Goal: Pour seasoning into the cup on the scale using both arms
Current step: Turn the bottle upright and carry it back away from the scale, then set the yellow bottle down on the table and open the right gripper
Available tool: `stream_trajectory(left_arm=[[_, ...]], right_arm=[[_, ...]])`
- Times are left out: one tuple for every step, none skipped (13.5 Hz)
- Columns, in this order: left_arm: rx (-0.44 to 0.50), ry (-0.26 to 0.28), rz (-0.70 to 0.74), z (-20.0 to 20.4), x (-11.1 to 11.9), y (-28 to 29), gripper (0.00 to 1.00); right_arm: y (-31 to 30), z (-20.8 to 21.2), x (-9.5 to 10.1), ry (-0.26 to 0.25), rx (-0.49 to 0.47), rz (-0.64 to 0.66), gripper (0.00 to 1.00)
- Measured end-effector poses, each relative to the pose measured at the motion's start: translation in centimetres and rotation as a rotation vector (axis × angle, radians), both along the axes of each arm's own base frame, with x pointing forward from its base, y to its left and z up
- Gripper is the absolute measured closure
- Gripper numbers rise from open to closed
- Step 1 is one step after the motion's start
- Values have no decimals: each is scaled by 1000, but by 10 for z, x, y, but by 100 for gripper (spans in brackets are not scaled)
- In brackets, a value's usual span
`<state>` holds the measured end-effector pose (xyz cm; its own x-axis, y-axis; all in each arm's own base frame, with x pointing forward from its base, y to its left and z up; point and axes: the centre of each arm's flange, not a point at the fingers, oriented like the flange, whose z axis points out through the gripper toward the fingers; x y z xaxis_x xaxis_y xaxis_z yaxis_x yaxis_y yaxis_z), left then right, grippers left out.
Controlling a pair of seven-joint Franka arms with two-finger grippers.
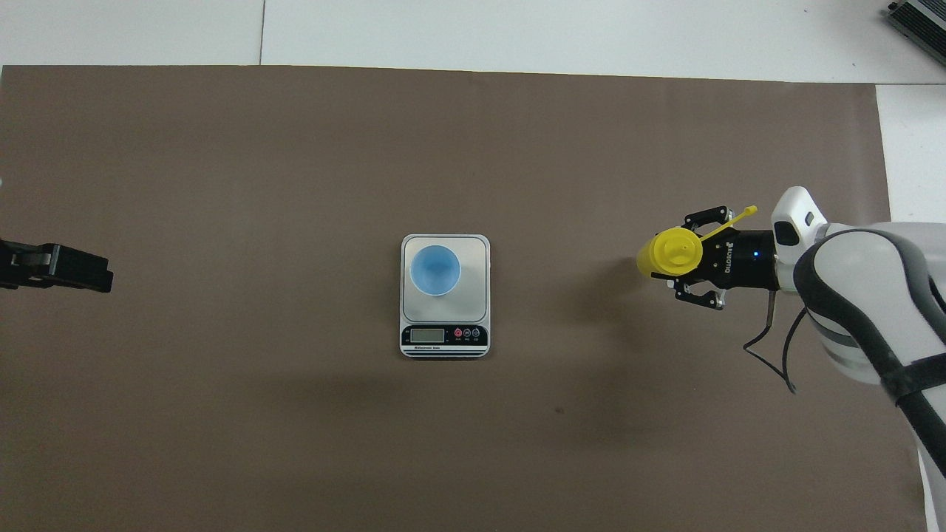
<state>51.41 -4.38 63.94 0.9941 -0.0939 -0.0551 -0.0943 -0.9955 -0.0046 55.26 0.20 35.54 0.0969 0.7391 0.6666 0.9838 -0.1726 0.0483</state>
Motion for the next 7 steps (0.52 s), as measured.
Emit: stream_trajectory(left_arm=[[0,0,0,0,0,0,0],[0,0,0,0,0,0,0],[0,0,0,0,0,0,0],[0,0,0,0,0,0,0],[0,0,0,0,0,0,0],[0,0,0,0,0,0,0],[0,0,0,0,0,0,0]], right_arm=[[-2,-5,-2,14,9,-4,42],[-5,-11,-4,33,31,-17,42],[-9,-19,-6,57,59,-32,42],[-14,-27,-8,78,80,-44,42],[-18,-34,-9,94,94,-54,42],[-21,-42,-10,102,109,-56,42],[-23,-49,-11,99,126,-54,42]])
